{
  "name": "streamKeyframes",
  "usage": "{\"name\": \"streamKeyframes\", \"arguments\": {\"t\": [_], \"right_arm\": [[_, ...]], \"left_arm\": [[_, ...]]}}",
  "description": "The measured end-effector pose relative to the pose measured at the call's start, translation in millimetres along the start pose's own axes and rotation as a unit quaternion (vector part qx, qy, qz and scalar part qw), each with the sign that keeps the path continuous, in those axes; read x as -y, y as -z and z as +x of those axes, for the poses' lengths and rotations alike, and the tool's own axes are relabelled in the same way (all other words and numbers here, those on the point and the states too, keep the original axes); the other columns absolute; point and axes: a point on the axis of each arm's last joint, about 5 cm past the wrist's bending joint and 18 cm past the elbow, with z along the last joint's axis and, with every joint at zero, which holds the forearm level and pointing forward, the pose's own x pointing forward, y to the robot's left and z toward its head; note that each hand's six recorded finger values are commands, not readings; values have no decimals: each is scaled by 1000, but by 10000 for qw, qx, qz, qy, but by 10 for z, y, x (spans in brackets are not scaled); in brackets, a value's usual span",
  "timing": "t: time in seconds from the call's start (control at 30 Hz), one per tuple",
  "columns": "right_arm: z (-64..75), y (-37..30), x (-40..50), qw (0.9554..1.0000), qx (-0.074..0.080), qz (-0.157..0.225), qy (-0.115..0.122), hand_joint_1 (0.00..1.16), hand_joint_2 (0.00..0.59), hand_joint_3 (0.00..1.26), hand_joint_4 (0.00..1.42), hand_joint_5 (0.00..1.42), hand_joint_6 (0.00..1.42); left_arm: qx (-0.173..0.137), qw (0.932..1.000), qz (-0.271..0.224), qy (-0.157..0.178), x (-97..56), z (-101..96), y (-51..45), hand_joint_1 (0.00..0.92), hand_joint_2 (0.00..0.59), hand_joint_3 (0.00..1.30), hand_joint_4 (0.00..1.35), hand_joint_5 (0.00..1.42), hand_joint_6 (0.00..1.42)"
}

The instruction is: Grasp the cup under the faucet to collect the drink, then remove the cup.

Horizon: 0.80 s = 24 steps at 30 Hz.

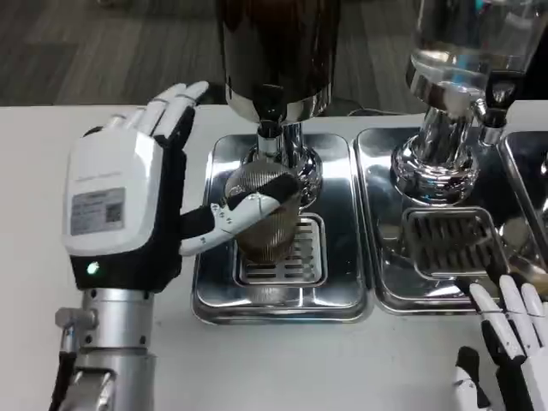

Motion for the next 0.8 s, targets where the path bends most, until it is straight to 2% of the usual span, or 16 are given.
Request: {"name": "streamKeyframes", "arguments": {"t": [0.2,0.4,0.5,0.6,0.7,0.8], "right_arm": [[9,0,3,10000,17,-8,16,137,555,124,0,0,65],[46,-5,4,9999,102,-34,28,167,536,120,0,0,65],[69,-10,5,9999,144,-49,-35,178,505,115,0,0,65],[141,-25,16,9998,219,-11,-28,195,455,108,0,0,76],[230,-63,55,9994,313,95,82,204,414,96,0,0,79],[337,-102,114,9989,436,177,34,235,369,66,0,0,80]], "left_arm": [[-83,9998,68,-144,-83,-81,61,0,56,252,121,303,284],[-254,9993,290,-23,-178,-364,198,0,57,210,73,259,243],[-390,9969,639,228,-203,-723,278,0,57,210,73,259,241],[-517,9935,878,500,-155,-1026,327,0,51,210,73,257,229],[-680,9905,880,814,-78,-1219,370,0,41,176,47,220,198],[-768,9863,868,1171,0,-1374,400,0,40,149,3,187,160]]}}
